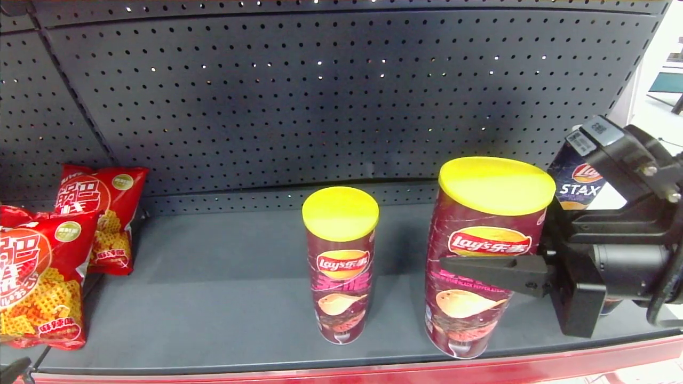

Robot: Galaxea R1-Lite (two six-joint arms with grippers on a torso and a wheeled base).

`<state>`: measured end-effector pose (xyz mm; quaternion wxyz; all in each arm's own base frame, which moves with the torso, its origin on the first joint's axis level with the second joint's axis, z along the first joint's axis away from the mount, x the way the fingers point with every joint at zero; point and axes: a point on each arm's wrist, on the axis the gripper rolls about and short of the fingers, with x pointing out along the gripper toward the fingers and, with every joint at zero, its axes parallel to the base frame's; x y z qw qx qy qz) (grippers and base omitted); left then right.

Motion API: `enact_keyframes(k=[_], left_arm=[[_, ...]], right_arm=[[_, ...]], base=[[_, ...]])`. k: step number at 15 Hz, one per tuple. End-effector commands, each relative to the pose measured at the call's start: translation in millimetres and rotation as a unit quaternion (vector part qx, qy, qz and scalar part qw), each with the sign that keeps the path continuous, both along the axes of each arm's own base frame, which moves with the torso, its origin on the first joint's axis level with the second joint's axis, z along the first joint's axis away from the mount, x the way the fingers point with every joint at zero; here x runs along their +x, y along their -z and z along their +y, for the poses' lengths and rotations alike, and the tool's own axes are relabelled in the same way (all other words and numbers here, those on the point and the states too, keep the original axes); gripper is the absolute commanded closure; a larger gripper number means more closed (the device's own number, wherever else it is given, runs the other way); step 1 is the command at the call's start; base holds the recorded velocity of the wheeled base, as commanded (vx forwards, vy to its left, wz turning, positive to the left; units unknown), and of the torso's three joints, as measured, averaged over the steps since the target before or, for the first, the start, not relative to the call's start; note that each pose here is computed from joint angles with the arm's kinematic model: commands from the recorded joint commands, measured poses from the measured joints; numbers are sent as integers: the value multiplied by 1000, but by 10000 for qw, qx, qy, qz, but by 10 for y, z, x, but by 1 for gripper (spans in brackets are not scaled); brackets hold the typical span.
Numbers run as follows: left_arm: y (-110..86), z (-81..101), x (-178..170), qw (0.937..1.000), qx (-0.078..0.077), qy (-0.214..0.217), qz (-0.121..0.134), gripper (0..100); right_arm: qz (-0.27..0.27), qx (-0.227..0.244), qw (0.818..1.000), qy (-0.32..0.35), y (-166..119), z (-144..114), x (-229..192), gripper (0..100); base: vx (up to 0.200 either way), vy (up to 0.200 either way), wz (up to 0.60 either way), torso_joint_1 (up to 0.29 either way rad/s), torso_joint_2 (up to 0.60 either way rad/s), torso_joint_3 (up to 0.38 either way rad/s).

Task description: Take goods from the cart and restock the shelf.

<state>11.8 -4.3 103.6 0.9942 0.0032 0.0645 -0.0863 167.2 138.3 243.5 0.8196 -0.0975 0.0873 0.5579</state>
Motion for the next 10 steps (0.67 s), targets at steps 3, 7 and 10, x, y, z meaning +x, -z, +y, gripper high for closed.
enact_keyframes(k=[3,7,10], left_arm=[[217,12,-306,9977,6,-562,-374,0],[266,41,-295,9926,-36,-1181,-268,0],[279,47,-348,9939,-82,-905,-625,0]], right_arm=[[-27,17,10000,38,-12,-21,1,100],[-111,109,9999,53,-55,-39,-23,100],[-57,131,9998,129,-51,-62,-11,100]], base=[[0,0,0,0,0,0],[0,0,0,0,0,0],[0,0,0,0,0,0]])
